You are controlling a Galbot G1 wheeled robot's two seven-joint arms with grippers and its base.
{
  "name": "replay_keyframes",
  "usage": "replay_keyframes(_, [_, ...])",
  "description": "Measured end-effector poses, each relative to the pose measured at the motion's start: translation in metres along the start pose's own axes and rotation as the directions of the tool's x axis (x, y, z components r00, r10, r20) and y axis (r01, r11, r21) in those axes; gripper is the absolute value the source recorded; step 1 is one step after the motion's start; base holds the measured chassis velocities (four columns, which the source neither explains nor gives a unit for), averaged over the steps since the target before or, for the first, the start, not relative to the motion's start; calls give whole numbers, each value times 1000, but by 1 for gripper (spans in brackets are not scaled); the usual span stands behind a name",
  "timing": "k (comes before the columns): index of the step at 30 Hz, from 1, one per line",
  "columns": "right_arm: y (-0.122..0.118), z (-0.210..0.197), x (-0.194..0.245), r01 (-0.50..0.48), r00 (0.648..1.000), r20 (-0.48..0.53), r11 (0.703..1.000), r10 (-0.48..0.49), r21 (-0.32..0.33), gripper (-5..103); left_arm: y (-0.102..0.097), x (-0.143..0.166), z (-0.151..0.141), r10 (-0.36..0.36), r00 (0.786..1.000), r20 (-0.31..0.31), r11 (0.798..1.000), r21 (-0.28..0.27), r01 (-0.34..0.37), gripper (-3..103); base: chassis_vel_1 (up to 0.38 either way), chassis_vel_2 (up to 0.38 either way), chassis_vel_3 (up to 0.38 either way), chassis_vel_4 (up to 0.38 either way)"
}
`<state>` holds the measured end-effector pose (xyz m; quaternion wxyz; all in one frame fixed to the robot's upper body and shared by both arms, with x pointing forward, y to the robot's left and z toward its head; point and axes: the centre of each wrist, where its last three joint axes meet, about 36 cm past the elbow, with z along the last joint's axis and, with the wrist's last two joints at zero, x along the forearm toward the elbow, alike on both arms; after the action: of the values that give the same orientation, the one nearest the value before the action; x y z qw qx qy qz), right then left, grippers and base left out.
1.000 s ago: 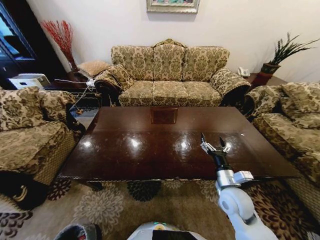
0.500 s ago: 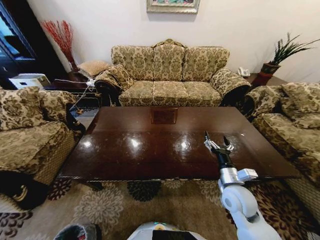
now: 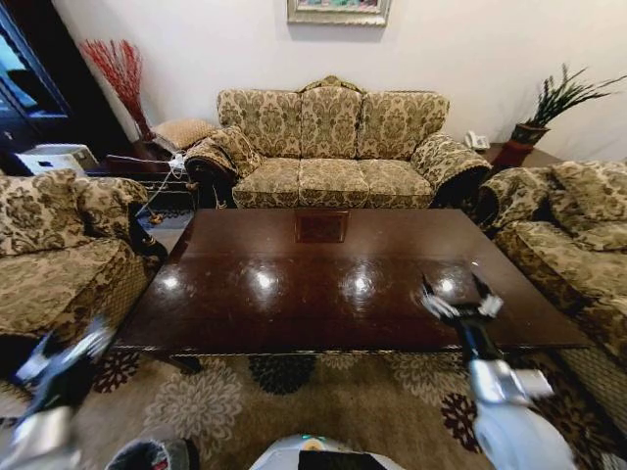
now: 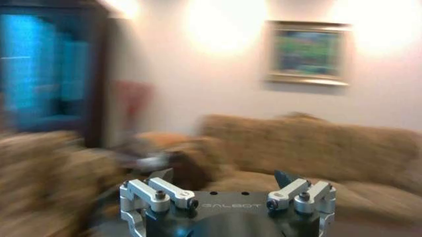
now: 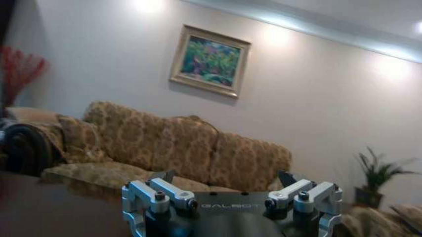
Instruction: Move to the front of the table and place the trash on the table into the trash bin.
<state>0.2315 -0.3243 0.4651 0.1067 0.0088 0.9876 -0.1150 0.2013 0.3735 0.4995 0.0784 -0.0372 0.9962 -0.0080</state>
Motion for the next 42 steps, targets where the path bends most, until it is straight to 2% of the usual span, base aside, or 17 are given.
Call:
replay_keyframes(1, [2, -1, 2, -8, 1000, -8, 1000, 8, -15, 100, -6, -2, -3, 40, 999, -6, 999, -15, -40, 100, 0, 0, 0, 0])
replay_keyframes(2, [11, -4, 4, -9, 1000, -26, 998, 8, -62, 100, -15, -5, -8, 86, 996, -14, 996, -20, -87, 100, 0, 0, 0, 0])
replay_keyframes(4, [41, -12, 7, 12, 998, -66, 984, -24, -177, 100, -24, -9, -16, 109, 994, -16, 994, -14, -109, 100, 0, 0, 0, 0])
replay_keyframes(5, [41, -12, 7, 12, 998, -66, 984, -24, -177, 100, -24, -9, -16, 109, 994, -16, 994, -14, -109, 100, 0, 0, 0, 0])
replay_keyframes(7, [69, -21, 11, 30, 994, -91, 964, -57, -265, 100, -30, -13, -23, 126, 992, -13, 992, -9, -126, 100, 0, 0, 0, 0])
replay_keyframes(8, [69, -21, 11, 30, 994, -91, 964, -57, -265, 100, -30, -13, -23, 126, 992, -13, 992, -9, -126, 100, 0, 0, 0, 0])
replay_keyframes(11, [99, -39, 19, 40, 996, -69, 951, -64, -306, 100, -42, -15, -35, 159, 987, -13, 987, 5, -159, 100, 0, 0, 0, 0])
replay_keyframes(42, [103, -44, 19, 33, 997, -54, 952, -51, -306, 100, -43, -16, -36, 152, 988, -11, 988, 14, -151, 100, -19, -18, 19, 20])
